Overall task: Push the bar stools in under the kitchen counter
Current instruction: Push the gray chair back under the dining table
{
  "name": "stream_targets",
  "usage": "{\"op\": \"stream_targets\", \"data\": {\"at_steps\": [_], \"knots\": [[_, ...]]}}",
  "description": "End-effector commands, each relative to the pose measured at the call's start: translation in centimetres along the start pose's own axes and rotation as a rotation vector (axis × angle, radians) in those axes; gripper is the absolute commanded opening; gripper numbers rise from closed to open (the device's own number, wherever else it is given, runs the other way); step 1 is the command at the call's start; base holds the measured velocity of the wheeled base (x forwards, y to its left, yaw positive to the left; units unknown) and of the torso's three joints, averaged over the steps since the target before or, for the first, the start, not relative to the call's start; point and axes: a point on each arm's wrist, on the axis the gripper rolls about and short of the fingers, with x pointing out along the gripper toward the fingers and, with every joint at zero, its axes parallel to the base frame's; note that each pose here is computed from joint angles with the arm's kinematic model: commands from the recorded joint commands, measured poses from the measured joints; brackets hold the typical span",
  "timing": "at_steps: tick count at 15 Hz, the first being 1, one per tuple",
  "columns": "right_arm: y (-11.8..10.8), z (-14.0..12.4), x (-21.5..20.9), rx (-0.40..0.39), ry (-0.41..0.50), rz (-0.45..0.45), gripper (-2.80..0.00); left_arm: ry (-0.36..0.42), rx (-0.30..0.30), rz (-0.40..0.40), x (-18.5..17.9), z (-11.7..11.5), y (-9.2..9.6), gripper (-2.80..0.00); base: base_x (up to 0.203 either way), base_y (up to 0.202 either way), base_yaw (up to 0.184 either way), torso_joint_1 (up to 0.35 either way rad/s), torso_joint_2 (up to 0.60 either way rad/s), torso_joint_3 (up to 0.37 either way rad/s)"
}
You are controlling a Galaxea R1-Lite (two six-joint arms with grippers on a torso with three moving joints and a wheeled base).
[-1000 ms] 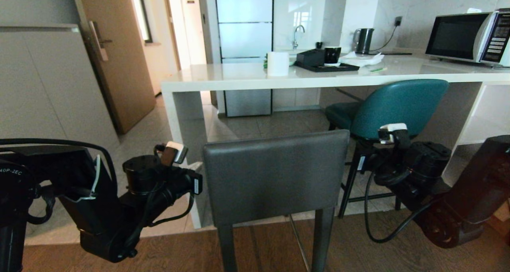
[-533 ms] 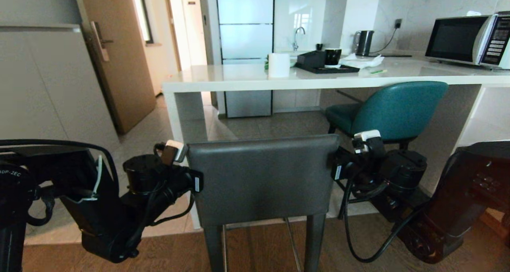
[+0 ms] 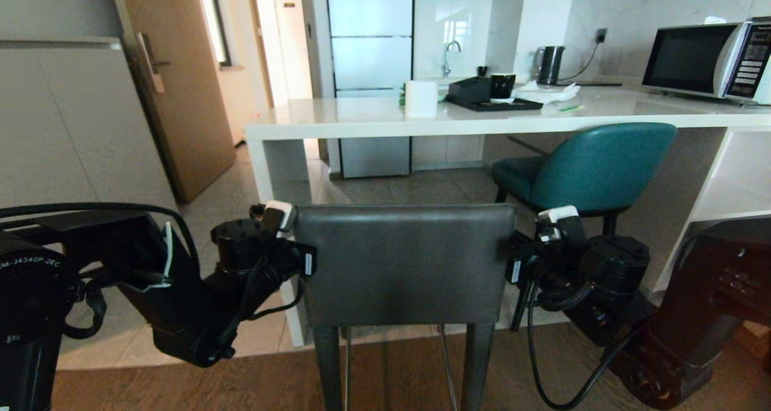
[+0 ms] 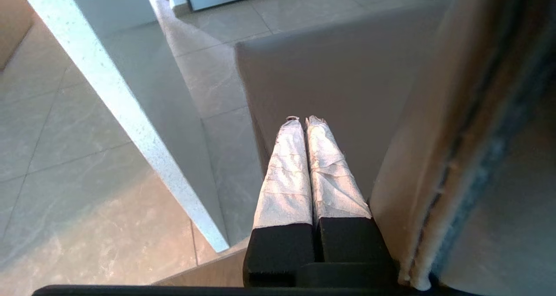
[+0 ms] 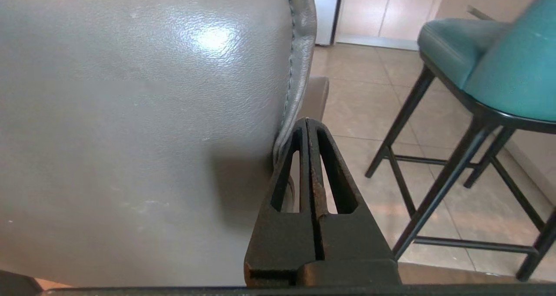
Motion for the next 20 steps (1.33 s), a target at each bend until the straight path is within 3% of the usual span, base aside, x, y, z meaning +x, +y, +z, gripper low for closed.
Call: {"op": "stream_targets", "data": {"at_steps": [1, 8, 20], "knots": [[0.1, -0.4, 0.2, -0.001, 0.006, 0.007, -2.80, -0.038, 0.001, -0.006, 0.4, 1.0, -0.6, -2.80, 0.000, 0.000, 0.000, 0.000, 0.00, 0.000], [0.2, 1.8, 3.7, 0.001, -0.125, -0.001, -2.80, -0.017, -0.010, 0.051, -1.8, -0.4, 1.7, -2.80, 0.000, 0.000, 0.000, 0.000, 0.00, 0.000], [0.3, 0.9, 2.0, 0.000, -0.073, -0.026, -2.80, -0.082, -0.005, 0.047, -0.8, 1.0, 1.6, -2.80, 0.000, 0.000, 0.000, 0.000, 0.00, 0.000]]}}
